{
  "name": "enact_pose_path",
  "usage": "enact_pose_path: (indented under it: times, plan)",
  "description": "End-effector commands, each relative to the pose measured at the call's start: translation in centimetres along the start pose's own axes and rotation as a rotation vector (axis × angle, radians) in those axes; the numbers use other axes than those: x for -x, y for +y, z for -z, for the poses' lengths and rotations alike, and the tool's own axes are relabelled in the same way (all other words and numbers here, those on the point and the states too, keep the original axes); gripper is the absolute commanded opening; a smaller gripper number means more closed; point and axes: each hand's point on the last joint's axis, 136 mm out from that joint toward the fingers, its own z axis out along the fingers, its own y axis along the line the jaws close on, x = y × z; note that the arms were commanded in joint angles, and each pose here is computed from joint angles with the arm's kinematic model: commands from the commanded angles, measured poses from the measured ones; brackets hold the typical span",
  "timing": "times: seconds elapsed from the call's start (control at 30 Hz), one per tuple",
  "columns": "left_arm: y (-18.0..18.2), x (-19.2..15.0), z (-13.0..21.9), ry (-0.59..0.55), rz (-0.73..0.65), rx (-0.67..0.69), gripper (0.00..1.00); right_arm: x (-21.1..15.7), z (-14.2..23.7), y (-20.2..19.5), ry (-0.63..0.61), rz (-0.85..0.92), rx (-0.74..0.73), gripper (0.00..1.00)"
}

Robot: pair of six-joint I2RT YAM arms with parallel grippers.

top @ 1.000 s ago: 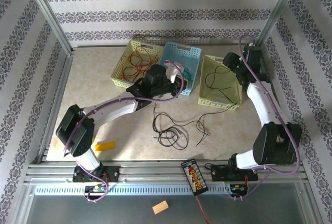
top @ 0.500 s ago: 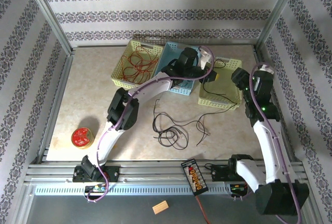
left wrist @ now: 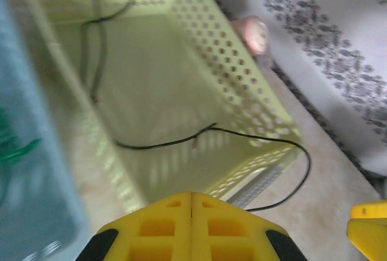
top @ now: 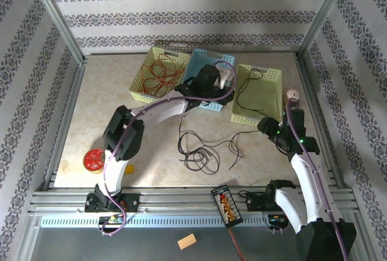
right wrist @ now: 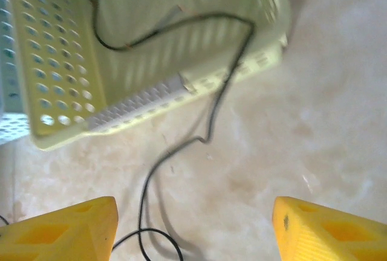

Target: Untangle the cables

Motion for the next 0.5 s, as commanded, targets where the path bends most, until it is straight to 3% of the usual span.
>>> enact_pose_path:
  times: [0.0, 0.13, 0.47]
  plan:
    - [2.8, -0.3, 1.5, -0.062, -0.008, 0.173, 0.0, -0.8, -1.7, -0.4, 0.017, -0.124, 0.027, 0.67]
    - [3.1, -1.6, 1.7, -0.037, 0.01, 0.176, 0.0, 0.8, -3.0, 0.2, -0.034, -0.136, 0.053, 0.64]
    - [2.7, -1.2, 2.2, -0.057, -0.004, 0.162, 0.0, 3.3, -4.5, 0.3, -0.059, -0.094, 0.015, 0.5]
